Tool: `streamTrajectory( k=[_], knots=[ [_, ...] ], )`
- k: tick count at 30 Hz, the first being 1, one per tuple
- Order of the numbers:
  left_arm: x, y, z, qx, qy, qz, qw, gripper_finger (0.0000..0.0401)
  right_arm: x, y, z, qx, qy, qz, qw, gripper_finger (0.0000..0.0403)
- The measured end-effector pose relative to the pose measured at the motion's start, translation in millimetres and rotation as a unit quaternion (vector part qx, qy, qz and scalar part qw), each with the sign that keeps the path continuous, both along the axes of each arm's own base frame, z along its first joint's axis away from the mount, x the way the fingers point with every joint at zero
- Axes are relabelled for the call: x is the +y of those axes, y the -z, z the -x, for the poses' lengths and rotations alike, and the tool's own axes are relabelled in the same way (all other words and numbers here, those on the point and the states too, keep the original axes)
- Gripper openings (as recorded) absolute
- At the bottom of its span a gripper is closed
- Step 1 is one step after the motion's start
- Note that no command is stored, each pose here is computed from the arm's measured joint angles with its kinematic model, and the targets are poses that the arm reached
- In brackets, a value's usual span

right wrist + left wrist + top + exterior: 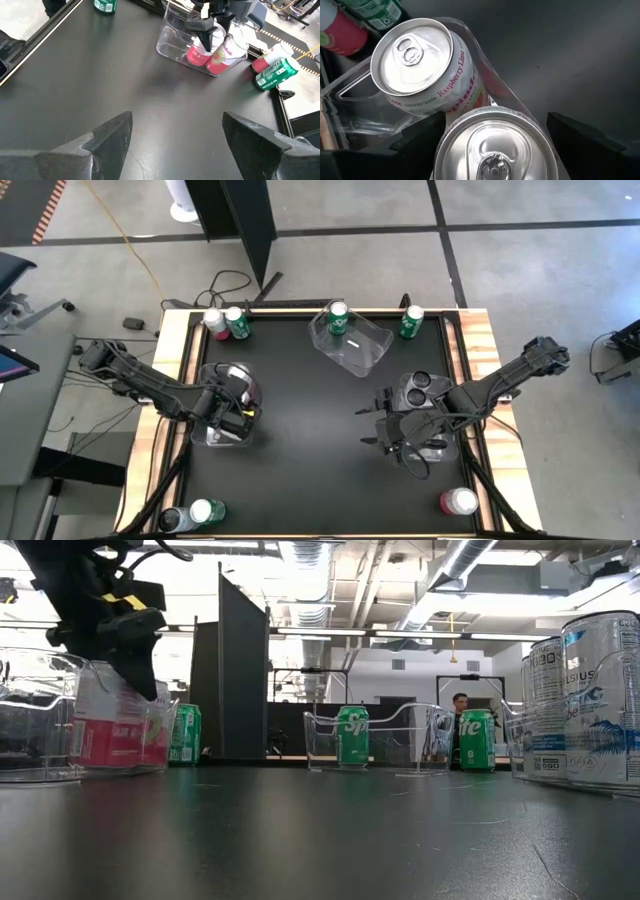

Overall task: Sort soda cans
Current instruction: Put the bottom left pink white soda can into the left transparent bin, then put the left green soda can into the middle transparent bin

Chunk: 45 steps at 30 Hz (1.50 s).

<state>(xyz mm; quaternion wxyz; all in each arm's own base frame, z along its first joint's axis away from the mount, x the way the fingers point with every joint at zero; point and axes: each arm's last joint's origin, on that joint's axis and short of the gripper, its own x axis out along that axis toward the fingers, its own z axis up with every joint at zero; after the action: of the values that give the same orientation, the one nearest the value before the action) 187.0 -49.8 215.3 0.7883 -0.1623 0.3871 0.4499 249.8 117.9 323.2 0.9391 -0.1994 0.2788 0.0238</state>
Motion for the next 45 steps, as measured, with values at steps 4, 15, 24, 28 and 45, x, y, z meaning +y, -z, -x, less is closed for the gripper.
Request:
streamTrajectory(
  k=[4, 15, 24, 28, 45],
  knots=[
    [0.4, -0.3, -0.1, -0.003, -0.001, -0.008, 1.0, 0.0345, 0.0, 0.0, 0.0, 0.0, 0.0, 0.0, 1.0, 0.0329],
    [0.7, -0.6, -0.1, -0.005, -0.001, -0.015, 1.0, 0.0345, 0.0, 0.0, 0.0, 0.0, 0.0, 0.0, 1.0, 0.0329],
    [1.0, -6.7, -1.3, -0.011, -0.003, -0.029, 1.0, 0.0345, 0.0, 0.0, 0.0, 0.0, 0.0, 0.0, 1.0, 0.0329],
    [0.8, -10.5, -2.4, -0.015, -0.002, -0.034, 0.999, 0.0345, 0.0, 0.0, 0.0, 0.0, 0.0, 0.0, 1.0, 0.0329],
    [2.3, -23.3, 0.7, -0.032, 0.001, -0.05, 0.998, 0.0345, 0.0, 0.1, 0.0, 0.0, 0.0, 0.0, 1.0, 0.0329]
  ],
)
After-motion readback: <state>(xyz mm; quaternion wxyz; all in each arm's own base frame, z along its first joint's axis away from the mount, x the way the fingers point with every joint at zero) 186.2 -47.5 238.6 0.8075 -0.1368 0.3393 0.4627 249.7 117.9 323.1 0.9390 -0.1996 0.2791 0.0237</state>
